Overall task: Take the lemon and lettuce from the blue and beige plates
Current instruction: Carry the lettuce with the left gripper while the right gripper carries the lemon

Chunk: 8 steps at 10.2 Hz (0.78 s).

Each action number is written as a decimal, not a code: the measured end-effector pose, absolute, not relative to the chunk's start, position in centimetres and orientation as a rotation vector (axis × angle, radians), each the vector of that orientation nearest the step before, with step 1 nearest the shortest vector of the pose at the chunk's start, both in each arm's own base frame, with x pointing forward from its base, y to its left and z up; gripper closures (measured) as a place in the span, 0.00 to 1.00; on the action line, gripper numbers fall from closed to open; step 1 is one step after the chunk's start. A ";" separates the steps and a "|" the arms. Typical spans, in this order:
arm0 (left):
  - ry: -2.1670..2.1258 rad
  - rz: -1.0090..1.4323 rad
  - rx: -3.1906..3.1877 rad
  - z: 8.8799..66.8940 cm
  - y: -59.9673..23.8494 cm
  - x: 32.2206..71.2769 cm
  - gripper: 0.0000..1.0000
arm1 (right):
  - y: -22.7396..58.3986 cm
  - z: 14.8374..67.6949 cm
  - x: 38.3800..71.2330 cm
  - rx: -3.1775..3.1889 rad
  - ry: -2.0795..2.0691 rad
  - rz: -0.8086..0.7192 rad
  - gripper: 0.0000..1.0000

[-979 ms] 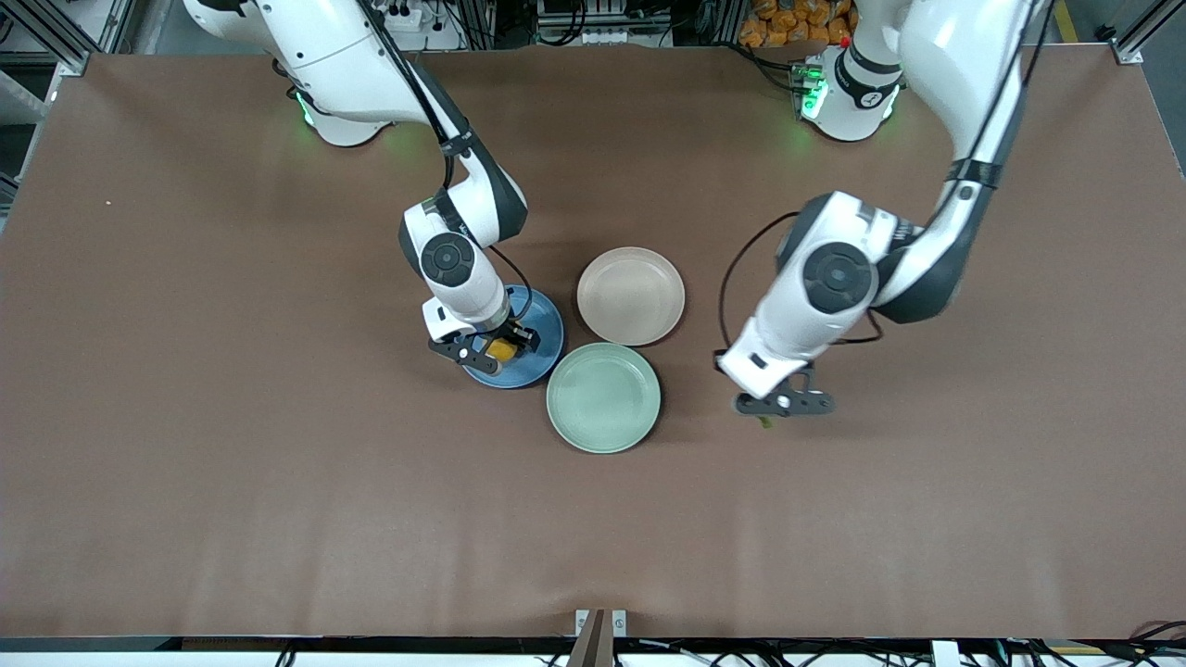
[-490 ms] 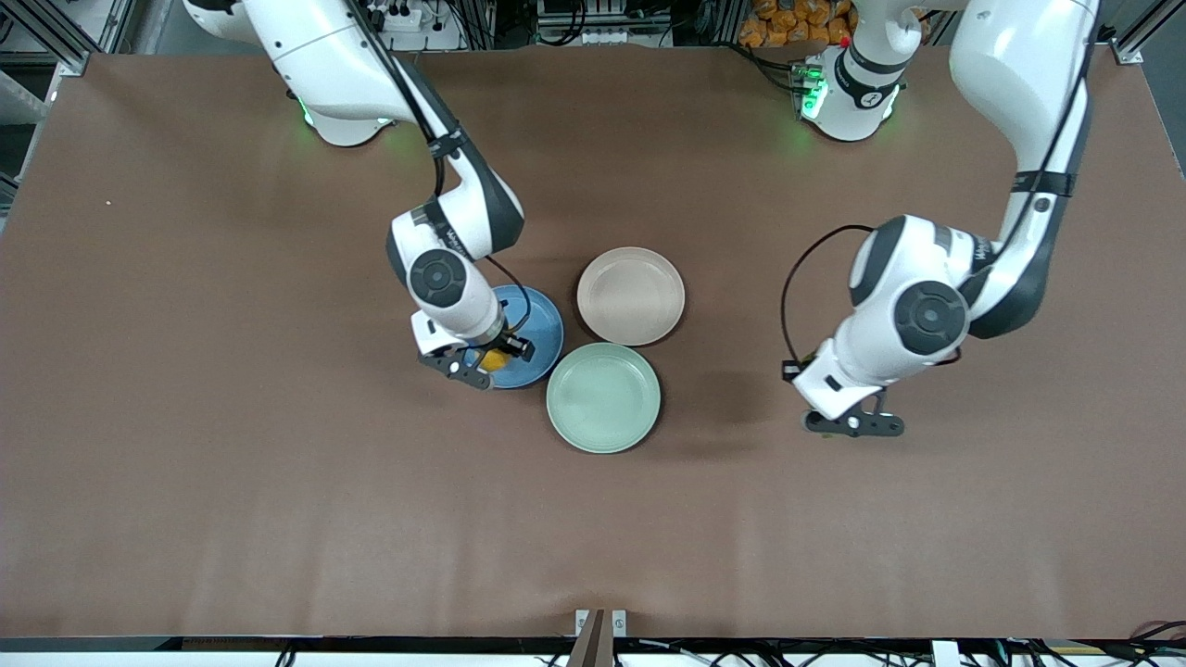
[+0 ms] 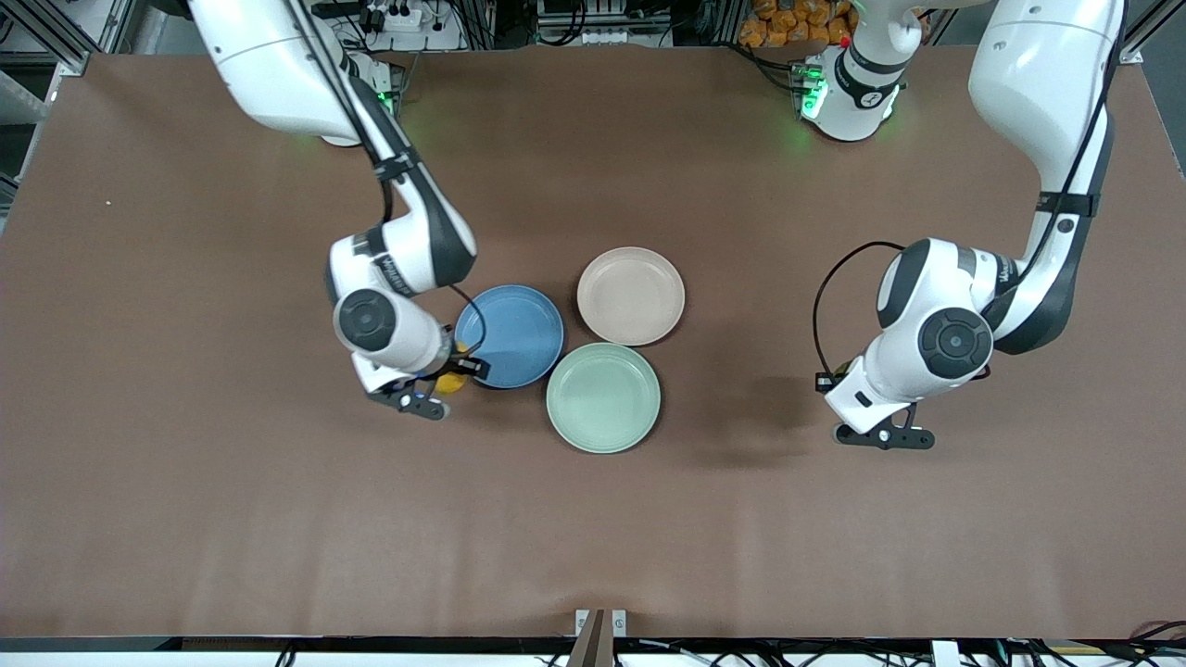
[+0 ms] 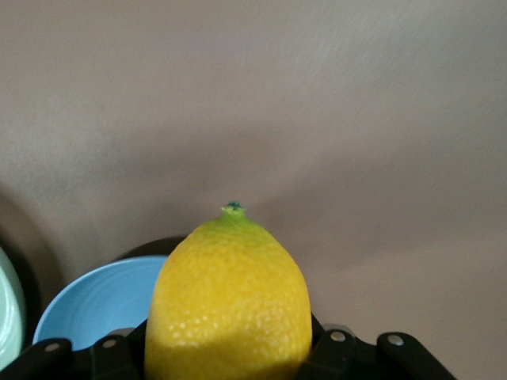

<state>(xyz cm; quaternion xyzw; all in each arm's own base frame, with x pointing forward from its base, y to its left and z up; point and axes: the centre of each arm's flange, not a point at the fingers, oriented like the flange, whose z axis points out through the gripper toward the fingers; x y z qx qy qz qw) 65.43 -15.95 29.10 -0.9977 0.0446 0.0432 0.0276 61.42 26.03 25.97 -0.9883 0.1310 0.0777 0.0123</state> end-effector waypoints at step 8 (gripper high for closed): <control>0.053 0.172 -3.094 26.7 -12.0 66.3 0.16 | 14.3 31.6 64.4 -3.157 0.180 0.351 0.43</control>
